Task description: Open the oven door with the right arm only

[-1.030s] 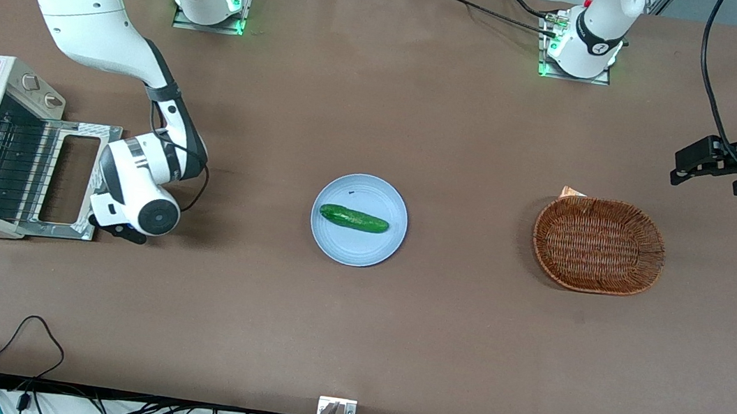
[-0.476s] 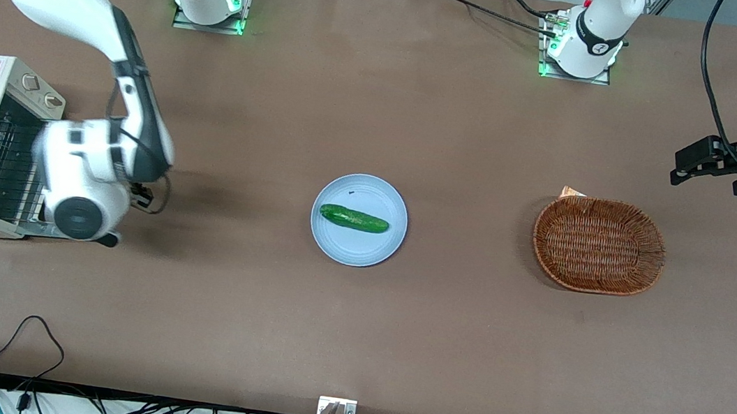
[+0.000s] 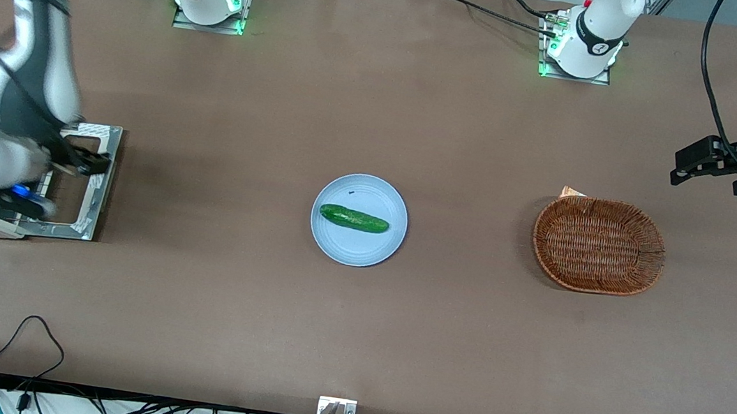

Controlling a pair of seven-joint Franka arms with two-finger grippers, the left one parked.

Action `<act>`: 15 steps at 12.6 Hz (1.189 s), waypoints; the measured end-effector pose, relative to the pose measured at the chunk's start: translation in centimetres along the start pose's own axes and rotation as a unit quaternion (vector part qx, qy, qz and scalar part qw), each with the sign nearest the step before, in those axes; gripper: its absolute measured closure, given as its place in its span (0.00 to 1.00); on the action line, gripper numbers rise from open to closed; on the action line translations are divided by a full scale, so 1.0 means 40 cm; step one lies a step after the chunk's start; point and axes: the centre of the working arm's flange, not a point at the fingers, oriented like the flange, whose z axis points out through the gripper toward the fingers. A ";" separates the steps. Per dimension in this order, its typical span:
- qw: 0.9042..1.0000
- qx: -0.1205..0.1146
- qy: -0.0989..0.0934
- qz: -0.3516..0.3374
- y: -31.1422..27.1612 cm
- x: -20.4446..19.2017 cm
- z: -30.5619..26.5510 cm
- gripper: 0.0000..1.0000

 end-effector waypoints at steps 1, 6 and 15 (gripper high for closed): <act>1.000 0.015 0.009 -0.016 0.053 -0.032 -0.049 0.00; 0.996 0.055 0.047 -0.052 0.149 -0.153 -0.189 0.00; 0.967 0.069 0.222 -0.105 0.014 -0.342 -0.154 0.00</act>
